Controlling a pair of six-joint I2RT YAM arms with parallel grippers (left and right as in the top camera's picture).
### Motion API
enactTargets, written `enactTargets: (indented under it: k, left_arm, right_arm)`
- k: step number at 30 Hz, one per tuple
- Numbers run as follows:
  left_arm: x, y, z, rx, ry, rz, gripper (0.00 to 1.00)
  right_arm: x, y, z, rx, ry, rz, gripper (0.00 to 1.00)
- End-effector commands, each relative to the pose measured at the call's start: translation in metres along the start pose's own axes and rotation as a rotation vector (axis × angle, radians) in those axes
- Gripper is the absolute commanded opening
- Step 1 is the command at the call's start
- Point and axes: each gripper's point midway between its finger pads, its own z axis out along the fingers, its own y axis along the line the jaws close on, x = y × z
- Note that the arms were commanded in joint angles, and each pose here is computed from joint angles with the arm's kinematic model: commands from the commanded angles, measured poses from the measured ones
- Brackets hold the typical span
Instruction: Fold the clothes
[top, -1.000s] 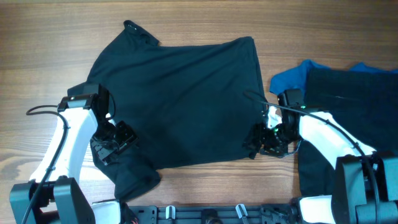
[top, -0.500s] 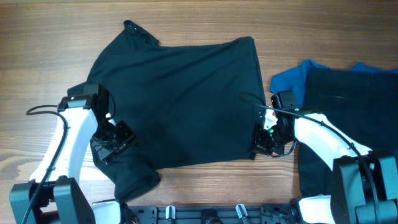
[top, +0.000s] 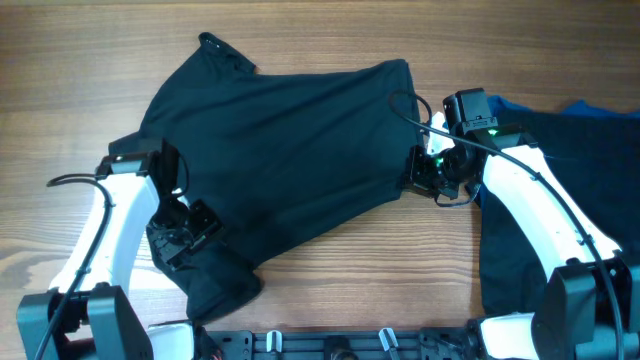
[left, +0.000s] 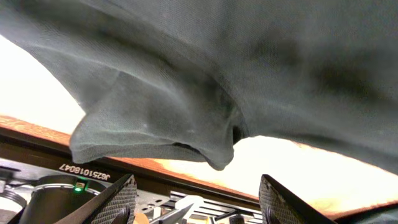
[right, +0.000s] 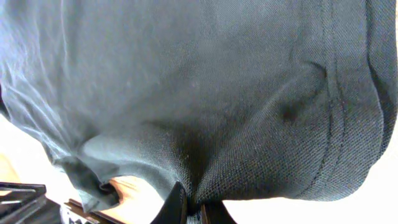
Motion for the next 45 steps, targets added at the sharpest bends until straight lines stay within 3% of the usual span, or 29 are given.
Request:
enactTargets:
  k: [1,9,10,11,12,14,15,16,17,19,21,23,26,28,29,30,31,36,38,39,41,45]
  left_arm:
    - [0.013,-0.007,0.022,-0.002,0.019,0.033,0.66]
    - [0.031,0.013,0.059,-0.153,0.015,-0.063,0.61]
    - [0.031,0.015,0.062,-0.163,0.009,-0.058,0.55]
    - [0.031,0.016,0.063,-0.166,0.007,-0.057,0.43]
    - [0.029,0.018,0.062,-0.176,-0.002,-0.056,0.24]
    - [0.026,0.022,0.062,-0.2,-0.025,-0.055,0.13]
    - [0.023,0.024,0.061,-0.211,-0.04,-0.054,0.24]
    - [0.019,0.025,0.061,-0.217,-0.06,-0.07,0.48]
    - [0.015,0.023,0.061,-0.209,-0.078,-0.072,0.57]
    - [0.007,0.016,0.062,-0.179,-0.11,-0.064,0.57]
    - [0.001,0.015,0.061,-0.176,-0.144,-0.095,0.49]
    - [0.0,0.015,0.061,-0.179,-0.145,-0.096,0.32]
    - [0.0,0.015,0.061,-0.179,-0.145,-0.096,0.24]
    - [0.001,0.015,0.061,-0.178,-0.145,-0.097,0.09]
    - [0.001,0.015,0.061,-0.176,-0.144,-0.106,0.06]
    - [0.004,0.011,0.062,-0.159,-0.128,-0.113,0.15]
    - [0.007,0.006,0.064,-0.13,-0.105,-0.147,0.54]
    - [0.024,-0.01,0.068,-0.058,-0.019,-0.138,0.68]
    - [0.024,-0.017,0.068,-0.02,-0.011,-0.126,1.0]
    - [0.026,-0.018,0.068,-0.016,-0.001,-0.084,1.0]
    - [0.033,-0.023,0.069,-0.001,0.028,0.025,0.79]
    - [0.044,-0.019,0.076,-0.105,-0.014,0.054,0.76]
  right_arm:
    - [-0.005,-0.001,-0.002,0.006,-0.014,0.025,0.04]
    - [-0.005,0.0,-0.002,0.005,-0.016,0.022,0.04]
    - [-0.005,0.0,-0.002,0.005,-0.017,0.022,0.05]
    - [-0.006,0.0,-0.002,0.005,-0.017,0.021,0.04]
    - [-0.006,0.0,-0.002,0.005,-0.017,0.021,0.04]
    - [-0.005,0.0,-0.002,0.005,-0.017,0.022,0.04]
    - [-0.005,0.0,-0.002,0.005,-0.016,0.021,0.04]
    - [-0.005,0.0,-0.002,0.005,-0.017,0.021,0.04]
    - [-0.005,0.0,-0.002,0.005,-0.016,0.021,0.04]
    - [-0.005,-0.001,-0.002,0.005,-0.015,0.021,0.04]
    - [-0.005,-0.001,-0.002,0.006,-0.014,0.022,0.04]
    - [-0.005,-0.001,-0.002,0.006,-0.013,0.022,0.04]
    - [-0.005,-0.001,-0.002,0.006,-0.014,0.022,0.04]
    - [-0.005,-0.001,-0.002,0.006,-0.014,0.021,0.04]
    - [-0.005,-0.001,-0.002,0.006,-0.014,0.021,0.04]
    - [-0.005,-0.001,-0.002,0.006,-0.014,0.014,0.04]
    - [-0.005,-0.001,-0.002,0.006,-0.013,0.001,0.04]
    - [-0.004,-0.001,-0.002,0.006,-0.013,-0.003,0.04]
    - [-0.004,-0.001,-0.002,0.006,-0.013,-0.003,0.04]
    - [-0.005,-0.001,-0.002,0.006,-0.013,-0.004,0.04]
    - [-0.005,-0.001,-0.002,0.007,-0.013,-0.005,0.04]
    - [-0.005,-0.001,-0.002,0.007,-0.013,-0.004,0.04]
